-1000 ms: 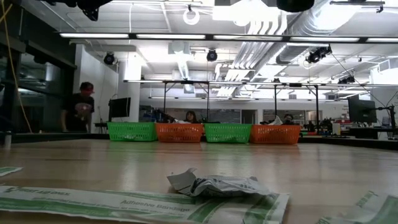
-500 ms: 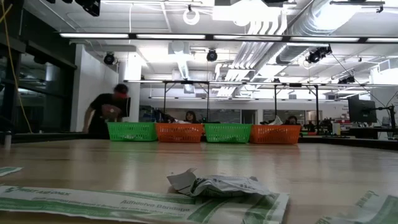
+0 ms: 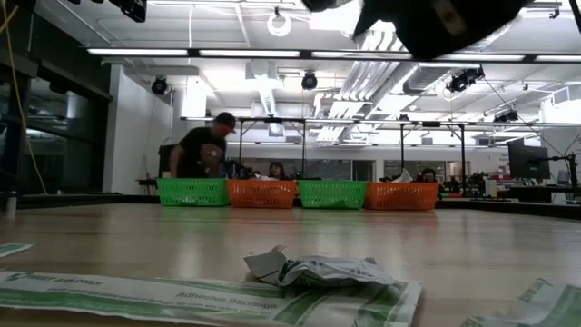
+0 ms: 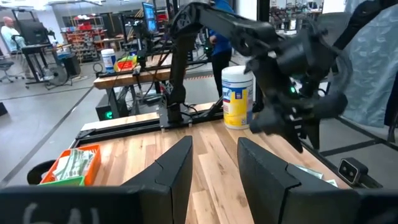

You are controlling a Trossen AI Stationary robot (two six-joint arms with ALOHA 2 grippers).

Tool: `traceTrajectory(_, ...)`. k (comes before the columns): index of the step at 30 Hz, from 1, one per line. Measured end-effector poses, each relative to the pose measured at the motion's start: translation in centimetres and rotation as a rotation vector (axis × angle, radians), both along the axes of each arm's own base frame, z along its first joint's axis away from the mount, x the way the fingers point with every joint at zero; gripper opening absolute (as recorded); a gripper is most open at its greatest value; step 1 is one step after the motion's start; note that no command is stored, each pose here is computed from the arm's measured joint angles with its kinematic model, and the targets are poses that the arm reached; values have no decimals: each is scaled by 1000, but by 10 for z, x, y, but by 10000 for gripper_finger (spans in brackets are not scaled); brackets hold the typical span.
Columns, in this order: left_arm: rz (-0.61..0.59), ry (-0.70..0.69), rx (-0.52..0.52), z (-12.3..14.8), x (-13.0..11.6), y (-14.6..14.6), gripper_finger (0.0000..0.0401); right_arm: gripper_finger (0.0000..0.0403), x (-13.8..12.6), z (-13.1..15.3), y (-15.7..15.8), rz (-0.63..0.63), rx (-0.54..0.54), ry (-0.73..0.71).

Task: Pick & Place First Aid Supplies
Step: Put the green bandage pack in the right orange bin

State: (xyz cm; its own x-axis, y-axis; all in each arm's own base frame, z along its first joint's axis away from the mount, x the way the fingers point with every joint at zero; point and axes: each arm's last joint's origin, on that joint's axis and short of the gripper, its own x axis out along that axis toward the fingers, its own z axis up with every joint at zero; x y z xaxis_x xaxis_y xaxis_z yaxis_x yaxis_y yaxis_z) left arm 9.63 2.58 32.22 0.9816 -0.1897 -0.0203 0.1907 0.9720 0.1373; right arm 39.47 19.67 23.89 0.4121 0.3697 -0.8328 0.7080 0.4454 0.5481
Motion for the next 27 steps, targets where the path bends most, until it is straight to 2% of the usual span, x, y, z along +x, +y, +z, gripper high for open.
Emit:
traceTrajectory(6, 0, 0, 0, 0, 0, 0, 124, 149, 0, -35, 17, 67, 78, 168)
traceTrajectory(10, 0, 0, -1, 0, 0, 0, 124, 149, -9, -43, 29, 100, 67, 234)
traceTrajectory(14, -2, 0, -1, 0, 0, 0, 124, 149, -20, -46, 35, 65, -9, 283)
traceTrajectory(18, -17, 0, -1, 0, 0, 0, 124, 149, -26, -51, 46, 32, -96, 246)
traceTrajectory(27, -18, 0, 0, 0, 0, -1, 124, 149, -37, -80, 60, 23, -222, 317)
